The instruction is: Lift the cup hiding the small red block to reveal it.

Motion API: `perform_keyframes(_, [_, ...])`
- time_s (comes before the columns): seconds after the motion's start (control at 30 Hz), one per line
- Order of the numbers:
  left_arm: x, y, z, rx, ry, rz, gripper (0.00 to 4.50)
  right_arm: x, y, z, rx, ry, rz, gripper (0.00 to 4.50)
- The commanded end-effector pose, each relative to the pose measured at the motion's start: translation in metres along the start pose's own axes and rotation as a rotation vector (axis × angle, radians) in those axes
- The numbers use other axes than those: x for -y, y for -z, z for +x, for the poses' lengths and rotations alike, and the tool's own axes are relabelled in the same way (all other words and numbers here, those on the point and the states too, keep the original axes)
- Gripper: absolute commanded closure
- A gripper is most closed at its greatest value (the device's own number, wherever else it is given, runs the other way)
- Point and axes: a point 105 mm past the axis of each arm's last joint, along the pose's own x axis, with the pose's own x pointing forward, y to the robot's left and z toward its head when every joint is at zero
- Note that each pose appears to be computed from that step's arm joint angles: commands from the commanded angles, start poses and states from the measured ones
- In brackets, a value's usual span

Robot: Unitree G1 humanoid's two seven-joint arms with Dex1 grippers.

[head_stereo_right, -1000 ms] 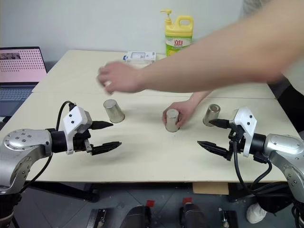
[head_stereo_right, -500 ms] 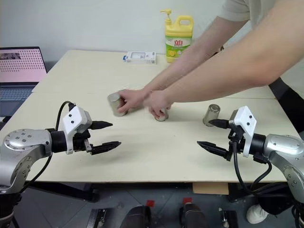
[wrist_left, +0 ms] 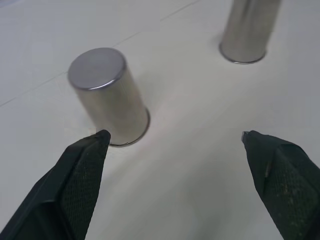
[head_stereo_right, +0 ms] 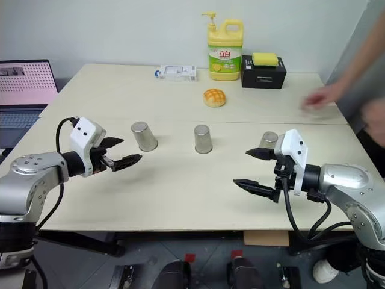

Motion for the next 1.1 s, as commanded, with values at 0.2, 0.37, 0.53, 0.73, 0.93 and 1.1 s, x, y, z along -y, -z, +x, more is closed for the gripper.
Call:
perform_keyframes(0.2, [-0.025, -0.018, 0.036, 0.056, -0.108, -0.049, 0.03, -0.009, -0.016, 0.018, 0.004, -0.056, -0.025, 0.0])
perform_keyframes(0.37, [-0.023, -0.018, 0.064, 0.039, -0.078, -0.06, 0.03, -0.014, -0.021, 0.025, 0.004, -0.084, -0.039, 0.0])
perform_keyframes(0.53, [-0.023, -0.021, 0.086, 0.024, -0.092, -0.059, 0.03, -0.014, -0.023, 0.028, 0.005, -0.095, -0.052, 0.0])
perform_keyframes(0.73, [-0.022, -0.021, 0.102, 0.013, -0.095, -0.073, 0.03, -0.015, -0.023, 0.03, 0.003, -0.096, -0.058, 0.0])
perform_keyframes(0.93, [-0.021, -0.019, 0.107, 0.017, -0.099, -0.089, 1.11, -0.015, -0.023, 0.031, 0.003, -0.088, -0.061, 0.0])
perform_keyframes(1.1, [-0.029, -0.028, 0.101, 0.066, -0.121, -0.106, 1.74, -0.014, -0.022, 0.029, 0.001, -0.083, -0.06, 0.0])
